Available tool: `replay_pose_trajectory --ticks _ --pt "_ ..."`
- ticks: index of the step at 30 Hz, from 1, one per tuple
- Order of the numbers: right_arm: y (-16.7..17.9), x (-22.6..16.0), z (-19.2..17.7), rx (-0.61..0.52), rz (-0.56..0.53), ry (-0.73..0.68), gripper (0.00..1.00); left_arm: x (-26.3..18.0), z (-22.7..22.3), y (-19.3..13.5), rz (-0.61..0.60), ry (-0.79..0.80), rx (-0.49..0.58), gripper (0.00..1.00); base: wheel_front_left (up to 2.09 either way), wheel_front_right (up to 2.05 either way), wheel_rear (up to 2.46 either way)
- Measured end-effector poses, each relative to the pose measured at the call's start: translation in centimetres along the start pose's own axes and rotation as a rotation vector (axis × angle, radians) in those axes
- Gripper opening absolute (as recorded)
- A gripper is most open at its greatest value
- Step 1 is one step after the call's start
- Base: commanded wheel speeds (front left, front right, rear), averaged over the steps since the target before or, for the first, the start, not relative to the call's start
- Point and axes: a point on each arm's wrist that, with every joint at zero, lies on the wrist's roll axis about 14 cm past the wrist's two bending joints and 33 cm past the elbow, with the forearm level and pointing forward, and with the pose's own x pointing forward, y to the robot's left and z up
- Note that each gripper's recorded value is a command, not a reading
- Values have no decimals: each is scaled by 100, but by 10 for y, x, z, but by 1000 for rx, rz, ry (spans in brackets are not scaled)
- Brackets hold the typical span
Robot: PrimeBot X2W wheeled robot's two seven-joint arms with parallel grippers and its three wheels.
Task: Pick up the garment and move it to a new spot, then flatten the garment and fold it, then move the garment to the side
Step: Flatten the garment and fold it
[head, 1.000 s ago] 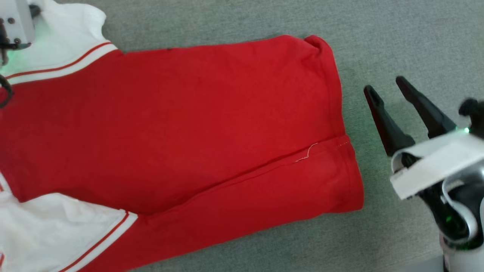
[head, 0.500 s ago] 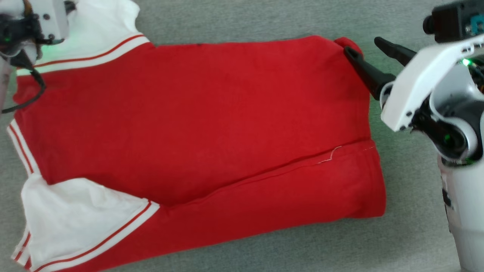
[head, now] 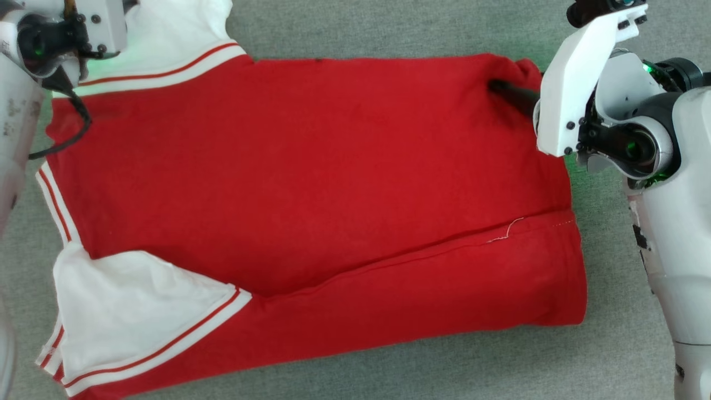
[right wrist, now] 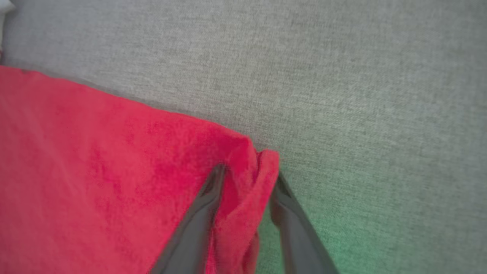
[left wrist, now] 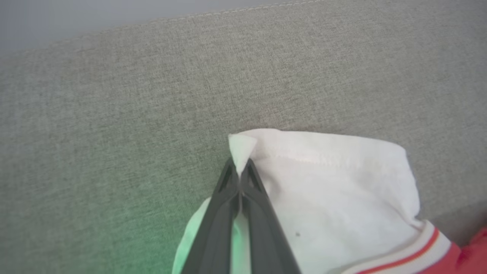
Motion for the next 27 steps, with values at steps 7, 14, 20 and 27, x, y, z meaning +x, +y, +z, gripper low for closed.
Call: replay_pose_trajectory --ticks 7,14,20,27 --pt "4 -1 5 -15 14 -12 0 -10 10 -3 -12 -56 -23 0 0 0 0" --pt "4 -18 19 -57 2 -109 0 -41 30 -11 -46 -144 -32 0 0 0 0" --pt "3 -38 15 -90 -7 -157 0 -78 31 -20 -78 -180 -3 0 0 0 0" --pt "10 -67 5 -135 3 -197 0 -128 18 -17 -68 -201 45 0 0 0 0"
